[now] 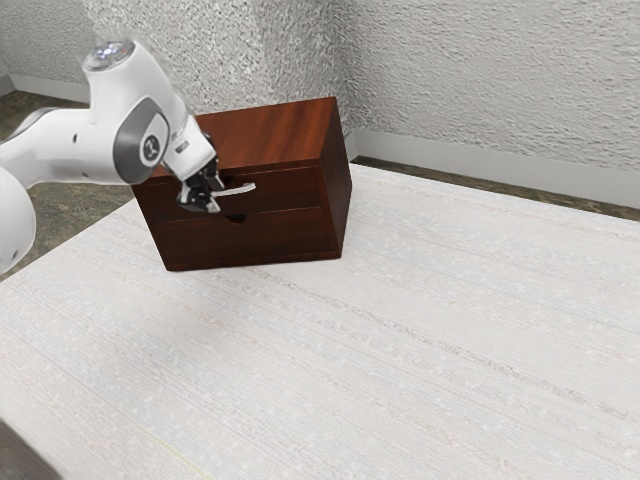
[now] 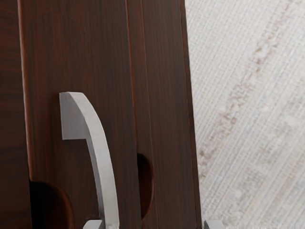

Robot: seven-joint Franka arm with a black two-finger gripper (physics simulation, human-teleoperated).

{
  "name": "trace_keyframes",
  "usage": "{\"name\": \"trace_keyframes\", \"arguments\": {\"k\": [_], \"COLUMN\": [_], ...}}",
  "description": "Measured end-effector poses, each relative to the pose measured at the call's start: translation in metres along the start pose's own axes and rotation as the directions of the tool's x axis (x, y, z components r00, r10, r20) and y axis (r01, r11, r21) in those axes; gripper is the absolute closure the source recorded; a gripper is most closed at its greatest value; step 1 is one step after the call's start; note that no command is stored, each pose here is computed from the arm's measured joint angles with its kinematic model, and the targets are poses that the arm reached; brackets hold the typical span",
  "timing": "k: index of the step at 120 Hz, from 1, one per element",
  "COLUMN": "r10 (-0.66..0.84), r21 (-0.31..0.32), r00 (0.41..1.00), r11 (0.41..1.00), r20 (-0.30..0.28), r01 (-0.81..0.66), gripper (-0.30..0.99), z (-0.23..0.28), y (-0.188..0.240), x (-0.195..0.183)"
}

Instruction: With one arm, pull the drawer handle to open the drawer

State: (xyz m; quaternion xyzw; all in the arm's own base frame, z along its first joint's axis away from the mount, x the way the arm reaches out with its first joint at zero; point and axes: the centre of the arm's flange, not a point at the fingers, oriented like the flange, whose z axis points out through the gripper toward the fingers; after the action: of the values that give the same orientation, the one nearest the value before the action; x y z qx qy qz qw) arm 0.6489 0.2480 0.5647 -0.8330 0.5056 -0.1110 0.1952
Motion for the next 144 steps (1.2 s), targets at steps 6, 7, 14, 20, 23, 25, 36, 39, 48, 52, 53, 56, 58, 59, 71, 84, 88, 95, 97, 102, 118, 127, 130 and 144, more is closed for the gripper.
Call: {"name": "trace_keyframes", "arguments": {"k": [6, 7, 14, 20, 23, 25, 36, 39, 48, 52, 53, 56, 58, 59, 71, 84, 88, 95, 97, 102, 118, 127, 130, 144], "r10": [0.0, -0.001, -0.004, -0.004, -0.004, -0.003, 0.003, 0.005, 0.011, 0.012, 0.013, 0.015, 0.016, 0.016, 0.023, 0.033, 0.036, 0.04, 0.041, 0.044, 0.068, 0.077, 0.08, 0.092], "r21": [0.001, 0.001, 0.002, 0.002, 0.002, 0.001, -0.008, -0.01, -0.014, -0.013, -0.012, -0.011, -0.011, -0.011, -0.016, -0.018, -0.017, -0.011, -0.01, -0.01, -0.006, -0.003, -0.001, 0.01], "r00": [1.0, 1.0, 1.0, 1.0, 1.0, 1.0, 1.0, 1.0, 0.999, 0.999, 0.999, 0.999, 0.999, 0.999, 0.998, 0.997, 0.997, 0.996, 0.996, 0.995, 0.993, 0.992, 0.992, 0.989], "r11": [1.0, 1.0, 1.0, 1.0, 1.0, 1.0, 1.0, 1.0, 1.0, 1.0, 1.0, 1.0, 1.0, 1.0, 1.0, 0.999, 0.999, 0.999, 0.999, 0.999, 0.998, 0.997, 0.997, 0.996], "r20": [-0.001, -0.002, -0.008, -0.012, -0.014, -0.015, -0.025, -0.028, -0.038, -0.043, -0.044, -0.047, -0.05, -0.051, -0.057, -0.069, -0.073, -0.083, -0.084, -0.088, -0.091, -0.096, -0.099, -0.114], "r01": [0.0, 0.001, 0.004, 0.004, 0.004, 0.003, -0.003, -0.005, -0.011, -0.013, -0.014, -0.016, -0.017, -0.017, -0.024, -0.034, -0.037, -0.041, -0.042, -0.045, -0.069, -0.078, -0.08, -0.091], "gripper": [0.49, 0.5, 0.54, 0.6, 0.62, 0.63, 0.7, 0.71, 0.73, 0.74, 0.74, 0.75, 0.75, 0.75, 0.77, 0.78, 0.78, 0.79, 0.79, 0.79, 0.75, 0.75, 0.74, 0.78], "z": [0.002, 0.002, 0.003, 0.003, 0.003, 0.003, 0.002, 0.002, 0.001, -0.002, -0.003, -0.006, -0.008, -0.009, -0.013, -0.02, -0.022, -0.03, -0.03, -0.031, -0.04, -0.045, -0.048, -0.06], "y": [0.0, 0.0, -0.001, 0.0, 0.0, 0.001, 0.009, 0.012, 0.02, 0.024, 0.025, 0.028, 0.031, 0.032, 0.046, 0.067, 0.074, 0.085, 0.088, 0.095, 0.117, 0.128, 0.131, 0.148], "x": [-0.002, -0.002, -0.004, -0.005, -0.005, -0.005, -0.002, -0.001, 0.002, 0.003, 0.003, 0.004, 0.004, 0.004, 0.004, 0.004, 0.004, 0.004, 0.004, 0.004, 0.005, 0.006, 0.005, 0.007]}}
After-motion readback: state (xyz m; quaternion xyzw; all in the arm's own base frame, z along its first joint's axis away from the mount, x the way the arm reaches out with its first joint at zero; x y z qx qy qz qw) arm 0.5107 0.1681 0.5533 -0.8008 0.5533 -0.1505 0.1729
